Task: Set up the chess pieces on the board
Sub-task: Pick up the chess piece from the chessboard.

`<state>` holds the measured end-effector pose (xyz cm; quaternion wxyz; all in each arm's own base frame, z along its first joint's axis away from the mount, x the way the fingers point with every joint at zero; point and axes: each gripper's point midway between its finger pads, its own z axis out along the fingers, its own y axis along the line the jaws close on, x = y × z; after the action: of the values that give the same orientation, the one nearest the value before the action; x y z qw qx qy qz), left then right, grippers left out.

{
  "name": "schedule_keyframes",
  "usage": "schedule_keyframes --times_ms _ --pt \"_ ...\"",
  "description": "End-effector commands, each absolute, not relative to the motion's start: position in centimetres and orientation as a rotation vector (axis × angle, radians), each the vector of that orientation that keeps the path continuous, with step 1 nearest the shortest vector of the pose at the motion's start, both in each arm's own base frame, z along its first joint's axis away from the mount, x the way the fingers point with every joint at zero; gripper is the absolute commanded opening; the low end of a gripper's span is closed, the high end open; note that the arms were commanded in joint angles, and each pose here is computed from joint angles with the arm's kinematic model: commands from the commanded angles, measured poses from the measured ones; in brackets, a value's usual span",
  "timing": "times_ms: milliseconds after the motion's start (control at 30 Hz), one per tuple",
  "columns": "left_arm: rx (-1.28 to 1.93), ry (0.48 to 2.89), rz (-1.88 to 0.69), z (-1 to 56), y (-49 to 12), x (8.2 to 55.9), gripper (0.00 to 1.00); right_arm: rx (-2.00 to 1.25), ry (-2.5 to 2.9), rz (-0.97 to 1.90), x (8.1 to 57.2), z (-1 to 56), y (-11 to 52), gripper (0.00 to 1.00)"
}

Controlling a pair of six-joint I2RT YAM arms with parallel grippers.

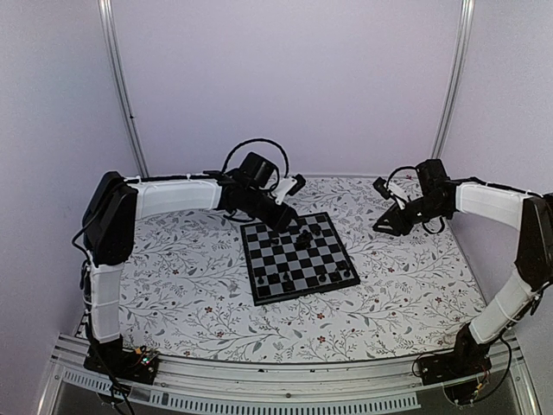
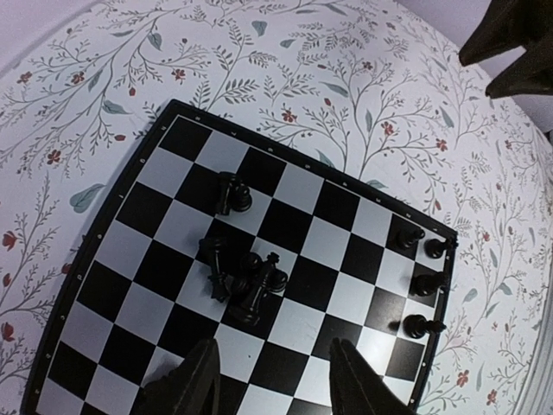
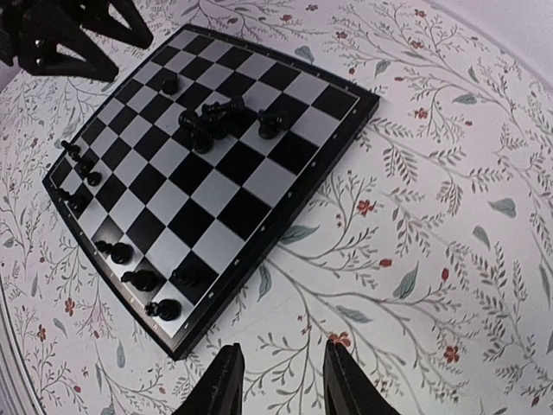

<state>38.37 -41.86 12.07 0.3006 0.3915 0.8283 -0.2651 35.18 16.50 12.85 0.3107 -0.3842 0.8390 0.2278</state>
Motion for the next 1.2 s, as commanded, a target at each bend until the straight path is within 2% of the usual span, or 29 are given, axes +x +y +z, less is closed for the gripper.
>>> schedule_keyframes --times_ms 0,267,667,867,1167 --pt "0.984 2.173 -0.702 14.8 -42.8 38.9 0.47 -1.061 2.202 0.672 38.1 12.8 18.9 0.32" --pt "0.833 2.21 -0.716 17.0 -40.5 37.4 0.48 -1.21 2.246 0.682 41.2 10.0 25.3 0.24" --pt "0.801 2.189 -0.669 18.3 -37.7 35.7 0.48 -1.312 2.288 0.64 42.9 7.2 30.6 0.25" --pt "0.81 2.184 -0.674 18.4 -37.6 35.3 0.48 -1.322 2.312 0.573 43.4 5.9 31.1 0.29" --pt "0.808 2.187 -0.677 17.9 -37.4 35.1 0.49 -1.335 2.311 0.566 43.5 5.4 31.6 0.29"
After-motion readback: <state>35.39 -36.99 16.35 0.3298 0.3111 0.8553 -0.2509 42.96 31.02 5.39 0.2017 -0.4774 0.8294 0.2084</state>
